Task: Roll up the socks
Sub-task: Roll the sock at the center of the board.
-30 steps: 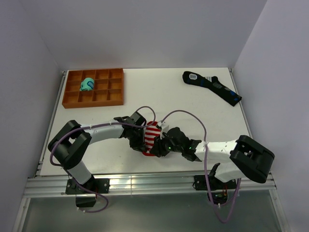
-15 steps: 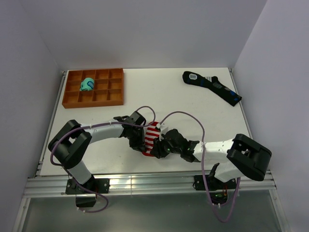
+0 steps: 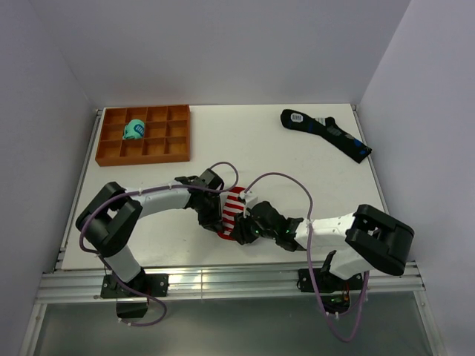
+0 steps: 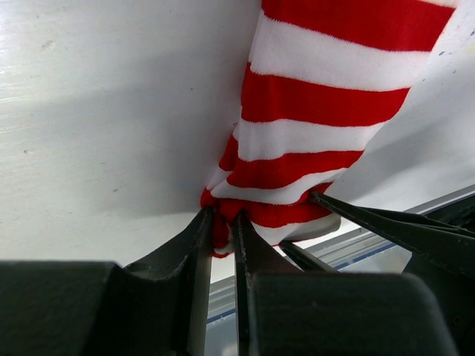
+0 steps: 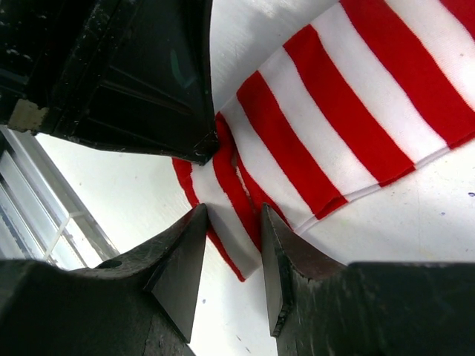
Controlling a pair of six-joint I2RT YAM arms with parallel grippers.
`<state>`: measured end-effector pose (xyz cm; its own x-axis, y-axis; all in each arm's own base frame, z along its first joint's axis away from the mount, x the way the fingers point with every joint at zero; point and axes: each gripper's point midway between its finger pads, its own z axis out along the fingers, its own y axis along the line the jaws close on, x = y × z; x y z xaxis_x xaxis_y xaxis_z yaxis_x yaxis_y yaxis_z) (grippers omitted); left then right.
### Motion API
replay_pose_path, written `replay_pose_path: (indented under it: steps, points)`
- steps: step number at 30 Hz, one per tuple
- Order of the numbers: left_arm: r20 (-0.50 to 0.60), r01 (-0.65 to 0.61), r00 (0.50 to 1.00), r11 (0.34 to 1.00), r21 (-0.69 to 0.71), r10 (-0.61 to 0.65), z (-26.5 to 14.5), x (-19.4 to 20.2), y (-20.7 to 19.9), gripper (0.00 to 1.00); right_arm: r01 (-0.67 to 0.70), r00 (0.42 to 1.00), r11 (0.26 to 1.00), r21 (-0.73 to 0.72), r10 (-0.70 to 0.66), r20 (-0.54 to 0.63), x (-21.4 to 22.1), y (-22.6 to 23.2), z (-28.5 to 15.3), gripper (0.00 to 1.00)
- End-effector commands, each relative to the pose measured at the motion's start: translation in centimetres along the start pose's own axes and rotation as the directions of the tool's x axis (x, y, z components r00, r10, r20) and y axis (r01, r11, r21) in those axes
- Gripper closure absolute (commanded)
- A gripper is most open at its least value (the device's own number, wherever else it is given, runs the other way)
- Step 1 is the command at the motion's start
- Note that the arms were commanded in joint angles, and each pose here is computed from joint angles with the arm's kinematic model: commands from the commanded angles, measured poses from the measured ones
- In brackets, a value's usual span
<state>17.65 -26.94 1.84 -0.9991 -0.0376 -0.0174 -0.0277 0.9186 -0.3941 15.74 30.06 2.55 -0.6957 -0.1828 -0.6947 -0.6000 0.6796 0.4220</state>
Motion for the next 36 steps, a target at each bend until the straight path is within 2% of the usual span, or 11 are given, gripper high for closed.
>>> replay_pose_path:
  steps: [1, 14, 24, 29, 36]
  points:
    - [0.012, -0.007, 1.000, 0.997, -0.074, 0.008, 0.4, -0.7, 1.6, 0.99, -0.008, 1.000, 0.999, 0.047, 0.008, -0.006, 0.9, -0.7, 0.3, 0.58]
    - [0.003, 0.002, 1.000, 0.997, -0.073, -0.002, 0.4, -0.9, 1.6, 0.99, -0.033, 0.999, 0.994, 0.105, 0.033, 0.001, 2.6, -1.8, 0.5, 0.57]
    - [-0.002, 0.007, 1.000, 0.997, -0.078, -0.007, 0.6, -1.1, 1.8, 0.99, -0.116, 0.993, 0.981, 0.156, 0.112, 0.030, 4.0, -3.3, -0.2, 0.57]
    - [-0.008, 0.005, 1.000, 0.997, -0.079, -0.005, 0.7, -0.8, 1.9, 0.99, -0.087, 0.994, 0.988, 0.131, 0.078, 0.071, 1.1, -1.8, -0.8, 0.50]
    - [-0.015, -0.006, 1.000, 0.997, -0.081, 0.005, 0.7, -0.8, 2.0, 0.99, -0.008, 0.991, 0.991, 0.131, -0.009, 0.134, -3.2, -0.3, -2.3, 0.49]
